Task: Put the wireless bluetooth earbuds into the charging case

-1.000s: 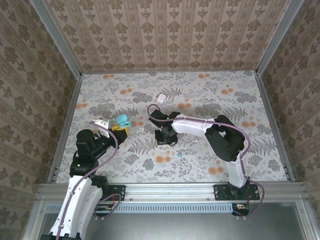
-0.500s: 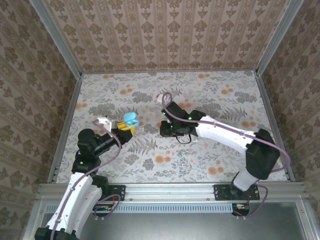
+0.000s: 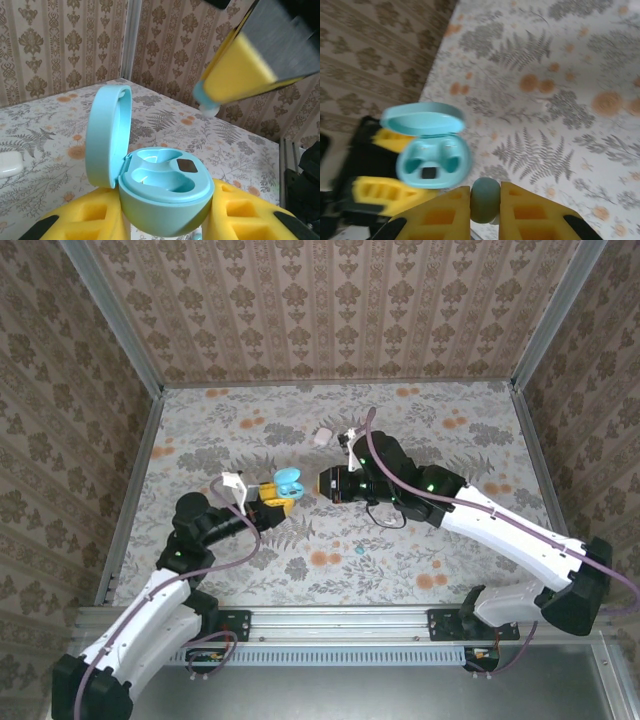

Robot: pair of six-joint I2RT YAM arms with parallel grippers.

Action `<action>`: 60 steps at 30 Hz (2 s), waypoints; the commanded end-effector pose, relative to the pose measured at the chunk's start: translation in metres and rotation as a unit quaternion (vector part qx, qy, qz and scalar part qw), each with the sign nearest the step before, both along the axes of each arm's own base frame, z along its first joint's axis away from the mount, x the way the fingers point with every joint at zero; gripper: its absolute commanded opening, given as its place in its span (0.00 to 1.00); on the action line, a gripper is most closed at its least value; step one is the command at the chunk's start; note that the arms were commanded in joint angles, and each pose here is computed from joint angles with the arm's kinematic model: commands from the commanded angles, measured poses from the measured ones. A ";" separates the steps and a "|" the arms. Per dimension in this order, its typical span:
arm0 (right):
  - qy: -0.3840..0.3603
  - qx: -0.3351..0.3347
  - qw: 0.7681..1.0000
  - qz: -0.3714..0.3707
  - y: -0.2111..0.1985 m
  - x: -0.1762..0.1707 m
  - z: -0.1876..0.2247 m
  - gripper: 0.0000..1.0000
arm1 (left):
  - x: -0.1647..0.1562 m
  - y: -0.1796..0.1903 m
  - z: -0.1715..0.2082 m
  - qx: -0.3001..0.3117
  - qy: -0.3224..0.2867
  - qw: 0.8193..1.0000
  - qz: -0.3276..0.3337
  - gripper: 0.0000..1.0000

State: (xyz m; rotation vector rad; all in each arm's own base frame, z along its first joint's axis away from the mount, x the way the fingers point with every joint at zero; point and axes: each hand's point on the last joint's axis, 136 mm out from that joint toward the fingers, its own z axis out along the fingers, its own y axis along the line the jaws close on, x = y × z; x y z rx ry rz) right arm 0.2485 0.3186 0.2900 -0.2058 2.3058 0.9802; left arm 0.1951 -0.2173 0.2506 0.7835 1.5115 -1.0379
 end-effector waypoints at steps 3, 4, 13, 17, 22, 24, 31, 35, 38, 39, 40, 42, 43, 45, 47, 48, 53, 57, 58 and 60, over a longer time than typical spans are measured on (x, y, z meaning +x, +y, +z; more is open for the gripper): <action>-0.037 0.052 0.998 0.030 0.027 -0.007 0.041 0.17 | -0.005 -0.009 0.031 -0.010 -0.067 0.998 -0.018 0.29; -0.041 0.054 0.997 0.034 0.031 -0.007 0.045 0.17 | -0.005 -0.009 0.031 -0.010 -0.067 0.998 -0.019 0.29; -0.031 0.036 0.997 0.056 0.058 -0.004 0.026 0.17 | -0.007 -0.010 0.035 -0.011 -0.076 0.997 -0.022 0.29; -0.028 0.032 0.997 0.057 0.061 -0.003 0.022 0.17 | -0.008 -0.010 0.036 -0.011 -0.077 0.997 -0.023 0.28; -0.026 0.027 0.997 0.061 0.062 -0.004 0.019 0.17 | -0.007 -0.010 0.036 -0.011 -0.078 0.997 -0.021 0.29; -0.024 0.027 0.997 0.064 0.063 -0.005 0.017 0.17 | -0.007 -0.010 0.036 -0.010 -0.079 0.997 -0.021 0.29; -0.017 0.020 0.997 0.074 0.066 -0.011 0.011 0.17 | -0.005 -0.010 0.036 -0.008 -0.078 0.997 -0.016 0.29; -0.016 0.018 0.997 0.075 0.068 -0.014 0.009 0.17 | -0.004 -0.010 0.035 -0.008 -0.076 0.997 -0.013 0.29; -0.018 0.021 0.997 0.077 0.070 -0.015 0.011 0.17 | -0.004 -0.010 0.035 -0.008 -0.076 0.997 -0.014 0.29; -0.018 0.022 0.997 0.078 0.071 -0.016 0.011 0.17 | -0.004 -0.010 0.035 -0.008 -0.076 0.997 -0.013 0.29; -0.019 0.023 0.997 0.078 0.072 -0.016 0.011 0.17 | -0.004 -0.010 0.036 -0.009 -0.076 0.997 -0.015 0.29; -0.016 0.021 0.997 0.078 0.072 -0.017 0.010 0.17 | -0.004 -0.010 0.036 -0.008 -0.075 0.997 -0.013 0.29; -0.016 0.021 0.997 0.079 0.072 -0.017 0.009 0.17 | -0.005 -0.010 0.036 -0.008 -0.076 0.997 -0.014 0.29; -0.012 0.017 0.997 0.078 0.072 -0.018 0.007 0.18 | -0.004 -0.009 0.036 -0.008 -0.076 0.997 -0.012 0.29; -0.010 0.016 0.997 0.077 0.072 -0.018 0.005 0.18 | -0.004 -0.010 0.036 -0.008 -0.076 0.997 -0.012 0.29; -0.010 0.017 0.997 0.077 0.072 -0.018 0.004 0.18 | -0.005 -0.010 0.036 -0.008 -0.076 0.997 -0.013 0.29; -0.006 0.012 0.997 0.073 0.072 -0.017 -0.001 0.18 | -0.005 -0.010 0.036 -0.008 -0.076 0.997 -0.013 0.29; -0.005 0.006 0.998 0.060 0.070 -0.013 -0.005 0.20 | -0.006 -0.010 0.036 -0.008 -0.076 0.997 -0.014 0.29; -0.004 0.004 0.998 0.057 0.070 -0.013 -0.007 0.21 | -0.006 -0.010 0.036 -0.008 -0.076 0.997 -0.013 0.29; -0.004 0.003 0.998 0.057 0.070 -0.013 -0.007 0.22 | -0.006 -0.009 0.036 -0.008 -0.076 0.997 -0.013 0.29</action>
